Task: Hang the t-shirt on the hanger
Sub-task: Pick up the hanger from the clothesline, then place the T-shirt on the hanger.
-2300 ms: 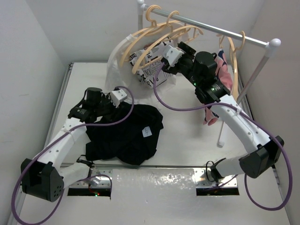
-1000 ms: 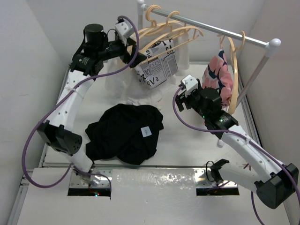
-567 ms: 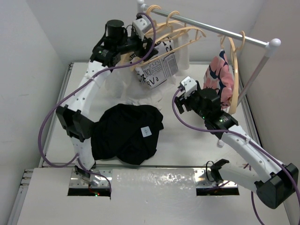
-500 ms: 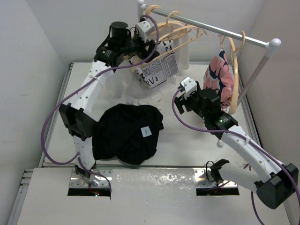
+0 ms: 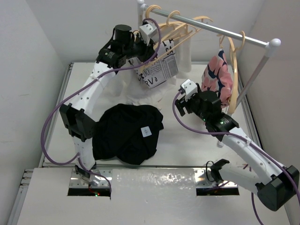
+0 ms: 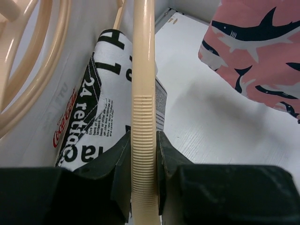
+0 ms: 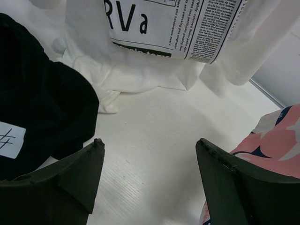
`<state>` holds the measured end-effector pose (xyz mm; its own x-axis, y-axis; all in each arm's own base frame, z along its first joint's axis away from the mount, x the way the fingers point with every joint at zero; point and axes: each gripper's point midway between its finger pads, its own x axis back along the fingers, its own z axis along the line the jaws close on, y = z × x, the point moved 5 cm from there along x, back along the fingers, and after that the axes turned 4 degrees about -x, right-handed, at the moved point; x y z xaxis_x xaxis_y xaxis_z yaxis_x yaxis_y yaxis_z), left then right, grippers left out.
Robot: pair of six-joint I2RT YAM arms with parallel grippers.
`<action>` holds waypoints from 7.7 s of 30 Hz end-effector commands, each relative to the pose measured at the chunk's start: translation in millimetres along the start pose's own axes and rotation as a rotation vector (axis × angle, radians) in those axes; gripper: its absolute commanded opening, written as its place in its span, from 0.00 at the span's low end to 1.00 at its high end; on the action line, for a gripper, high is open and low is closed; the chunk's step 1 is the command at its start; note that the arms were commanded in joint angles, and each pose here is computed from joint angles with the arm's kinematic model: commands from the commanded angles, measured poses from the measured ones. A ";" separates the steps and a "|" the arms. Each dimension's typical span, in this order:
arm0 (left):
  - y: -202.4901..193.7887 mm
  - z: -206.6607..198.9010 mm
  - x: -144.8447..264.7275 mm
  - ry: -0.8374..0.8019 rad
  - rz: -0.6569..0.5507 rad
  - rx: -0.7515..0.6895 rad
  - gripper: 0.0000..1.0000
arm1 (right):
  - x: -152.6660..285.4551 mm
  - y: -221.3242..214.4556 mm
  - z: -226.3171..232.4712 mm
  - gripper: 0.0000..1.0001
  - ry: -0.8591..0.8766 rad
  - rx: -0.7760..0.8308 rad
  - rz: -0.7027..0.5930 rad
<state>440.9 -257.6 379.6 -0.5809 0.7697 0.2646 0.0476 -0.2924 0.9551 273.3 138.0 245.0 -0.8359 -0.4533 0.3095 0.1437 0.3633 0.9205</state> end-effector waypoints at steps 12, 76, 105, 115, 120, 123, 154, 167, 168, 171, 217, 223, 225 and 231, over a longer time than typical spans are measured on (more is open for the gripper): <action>76.0 -12.5 61.5 0.079 -0.211 -0.050 0.00 | 13.6 12.0 -3.6 0.77 -0.008 0.000 -0.063; -108.9 -157.3 185.2 -0.438 0.080 -0.287 0.00 | 14.7 25.4 79.5 0.00 0.774 0.060 -0.019; -172.7 -37.9 189.2 0.262 0.291 0.121 0.56 | -5.0 -34.7 49.6 0.00 0.341 -0.127 0.212; -263.5 -13.1 150.6 0.315 0.542 0.170 0.59 | 3.1 -34.7 47.1 0.00 0.317 -0.125 0.208; -268.3 -7.1 132.1 0.295 0.510 0.188 0.61 | 7.8 -34.5 49.8 0.00 0.345 -0.125 0.211; -286.4 -3.2 123.0 0.296 0.541 0.198 0.58 | 11.4 -33.8 54.7 0.00 0.392 -0.120 0.209; -213.6 -42.8 157.0 0.018 0.416 -0.028 0.00 | -8.5 8.1 73.8 0.00 0.496 0.072 0.226; -194.9 -50.5 158.1 -0.075 0.343 -0.102 0.00 | -12.3 0.9 88.6 0.00 0.595 0.155 0.254; -188.6 -53.8 157.5 -0.106 0.313 -0.112 0.00 | -10.9 0.3 92.5 0.00 0.625 0.186 0.243; -172.0 -63.8 161.7 -0.189 0.246 -0.176 0.00 | -6.3 -5.0 101.9 0.00 0.695 0.222 0.228; -123.3 -87.4 158.8 -0.201 0.201 -0.162 0.99 | -57.0 -59.7 167.2 0.00 0.729 0.131 -0.001; -153.4 -61.3 184.0 -0.154 0.290 -0.241 0.41 | -57.5 -62.7 168.6 0.00 0.744 0.138 0.005; -184.4 -68.7 184.5 -0.207 0.350 -0.268 0.41 | -57.2 -61.9 169.3 0.00 0.748 0.139 0.002; -235.1 -79.8 175.0 -0.315 0.325 -0.492 0.81 | -57.9 -61.5 169.6 0.00 0.758 0.148 0.019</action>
<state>257.4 -96.6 191.1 -0.3372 0.6768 0.6544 -0.0298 -0.7024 0.7112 214.1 264.4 106.7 -0.2361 -0.8160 0.5277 0.1007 0.5196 0.8485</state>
